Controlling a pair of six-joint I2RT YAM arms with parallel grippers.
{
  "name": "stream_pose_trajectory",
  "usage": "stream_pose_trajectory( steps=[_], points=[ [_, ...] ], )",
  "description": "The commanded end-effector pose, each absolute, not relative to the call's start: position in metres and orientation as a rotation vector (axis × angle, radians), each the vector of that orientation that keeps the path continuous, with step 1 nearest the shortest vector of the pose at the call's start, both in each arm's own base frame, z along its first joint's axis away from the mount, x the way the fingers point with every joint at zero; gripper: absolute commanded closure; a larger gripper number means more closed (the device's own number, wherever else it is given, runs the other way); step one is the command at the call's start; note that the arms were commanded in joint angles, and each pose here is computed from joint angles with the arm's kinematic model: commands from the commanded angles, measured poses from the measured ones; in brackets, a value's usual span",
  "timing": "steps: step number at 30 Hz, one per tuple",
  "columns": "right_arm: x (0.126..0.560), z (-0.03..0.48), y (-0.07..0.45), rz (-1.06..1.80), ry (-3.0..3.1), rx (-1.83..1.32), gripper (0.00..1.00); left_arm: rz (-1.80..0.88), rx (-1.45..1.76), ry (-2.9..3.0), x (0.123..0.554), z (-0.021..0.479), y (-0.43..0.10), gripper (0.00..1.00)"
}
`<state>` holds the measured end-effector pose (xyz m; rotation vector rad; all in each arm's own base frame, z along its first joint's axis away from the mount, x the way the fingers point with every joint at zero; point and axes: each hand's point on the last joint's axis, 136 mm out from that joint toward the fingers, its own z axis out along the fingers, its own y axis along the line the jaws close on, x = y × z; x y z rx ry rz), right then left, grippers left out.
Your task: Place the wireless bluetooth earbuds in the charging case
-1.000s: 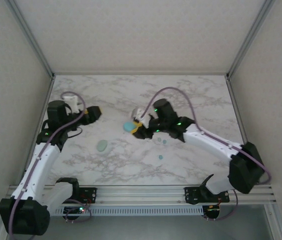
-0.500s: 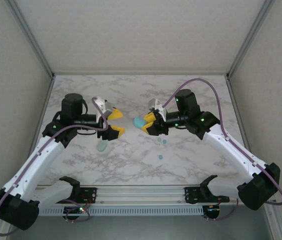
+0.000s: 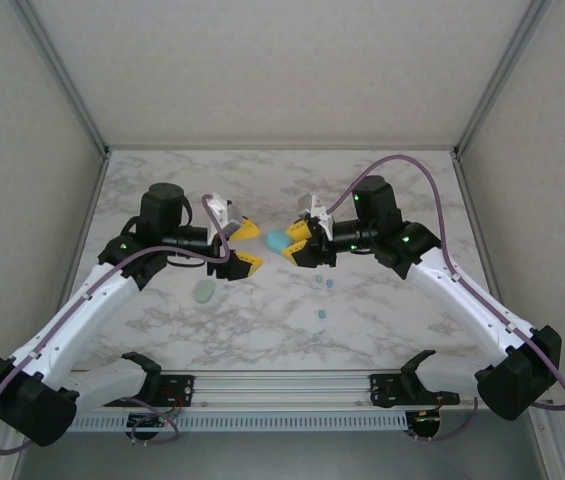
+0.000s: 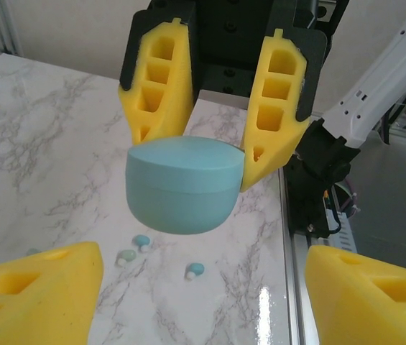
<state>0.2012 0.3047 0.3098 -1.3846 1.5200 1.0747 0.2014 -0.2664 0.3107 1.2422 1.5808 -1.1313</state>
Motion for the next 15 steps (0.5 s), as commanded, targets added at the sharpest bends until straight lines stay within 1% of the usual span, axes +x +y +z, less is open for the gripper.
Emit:
stream_pose_trajectory(
  steps=[1,10,15],
  points=[
    [0.198,0.326,0.311,1.086,1.423,-1.408,0.65,-1.144,1.205,1.548,0.206,0.323,-0.276,0.27],
    [0.199,0.325,0.315,1.106,1.415,-1.420,0.66,-1.154,1.229,1.541,0.202,0.321,-0.283,0.34],
    [0.198,0.328,0.319,1.123,1.397,-1.420,0.66,-1.161,1.247,1.555,0.201,0.316,-0.286,0.35]
  ],
)
